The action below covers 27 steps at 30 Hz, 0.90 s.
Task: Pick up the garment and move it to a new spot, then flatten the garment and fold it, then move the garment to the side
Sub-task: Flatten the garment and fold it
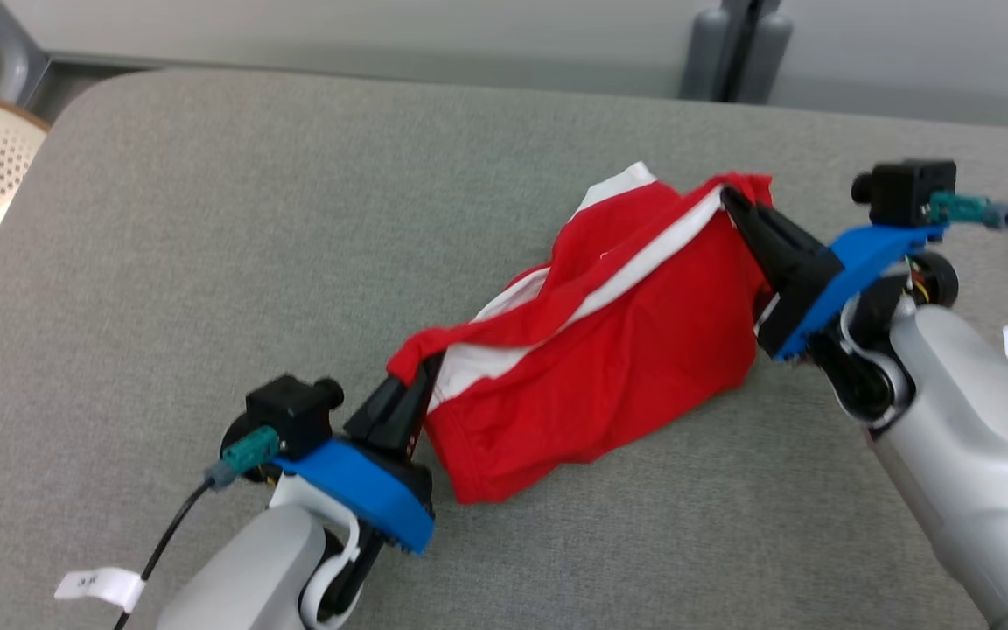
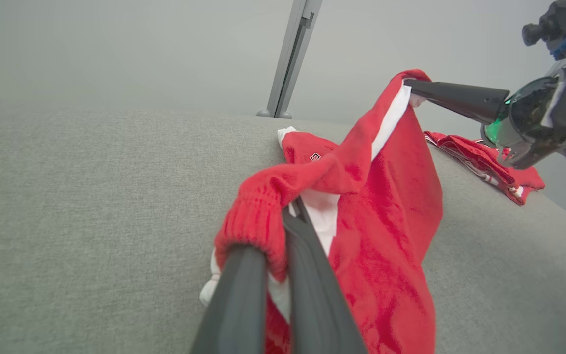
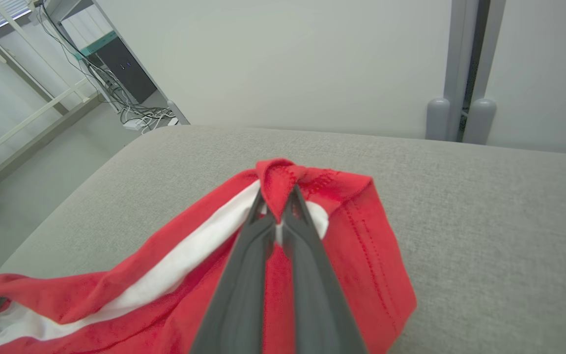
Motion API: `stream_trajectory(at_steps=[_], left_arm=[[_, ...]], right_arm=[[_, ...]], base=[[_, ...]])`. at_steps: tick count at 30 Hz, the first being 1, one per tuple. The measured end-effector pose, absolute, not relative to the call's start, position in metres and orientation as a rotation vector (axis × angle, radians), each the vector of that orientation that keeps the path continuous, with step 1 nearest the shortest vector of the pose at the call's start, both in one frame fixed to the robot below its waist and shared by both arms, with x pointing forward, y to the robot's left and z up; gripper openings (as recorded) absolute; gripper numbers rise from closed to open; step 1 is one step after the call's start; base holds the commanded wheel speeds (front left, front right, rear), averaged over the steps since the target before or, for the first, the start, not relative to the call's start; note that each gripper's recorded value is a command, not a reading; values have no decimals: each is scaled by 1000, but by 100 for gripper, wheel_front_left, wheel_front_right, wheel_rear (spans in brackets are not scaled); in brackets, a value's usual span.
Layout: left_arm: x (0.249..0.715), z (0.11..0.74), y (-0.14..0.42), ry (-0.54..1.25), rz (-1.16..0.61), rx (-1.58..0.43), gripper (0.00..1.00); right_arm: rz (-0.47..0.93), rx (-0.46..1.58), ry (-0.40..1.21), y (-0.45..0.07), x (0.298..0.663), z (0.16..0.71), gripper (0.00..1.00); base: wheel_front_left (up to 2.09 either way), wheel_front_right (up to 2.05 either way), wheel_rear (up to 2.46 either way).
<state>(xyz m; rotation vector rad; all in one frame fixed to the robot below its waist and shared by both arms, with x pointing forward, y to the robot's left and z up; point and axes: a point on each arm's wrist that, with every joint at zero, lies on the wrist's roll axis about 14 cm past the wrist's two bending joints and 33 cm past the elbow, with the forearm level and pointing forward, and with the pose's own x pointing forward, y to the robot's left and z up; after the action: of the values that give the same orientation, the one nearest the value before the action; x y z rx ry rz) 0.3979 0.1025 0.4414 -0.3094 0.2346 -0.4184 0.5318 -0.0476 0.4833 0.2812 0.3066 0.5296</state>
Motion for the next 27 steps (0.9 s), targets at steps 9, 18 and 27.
stream_trajectory(at_steps=[9, 18, 27], left_arm=[[427, 421, 127, 257, -306, -294, 0], [426, 412, 121, 281, -302, -297, 5], [415, 417, 124, 264, -276, -280, 100]], right_arm=[[560, 204, 392, -5, 578, 446, 0], [539, 126, 438, -3, 584, 422, 31], [507, 117, 410, -19, 574, 427, 100]], base=[[0, 0, 0], [0, 0, 0], [0, 0, 0]])
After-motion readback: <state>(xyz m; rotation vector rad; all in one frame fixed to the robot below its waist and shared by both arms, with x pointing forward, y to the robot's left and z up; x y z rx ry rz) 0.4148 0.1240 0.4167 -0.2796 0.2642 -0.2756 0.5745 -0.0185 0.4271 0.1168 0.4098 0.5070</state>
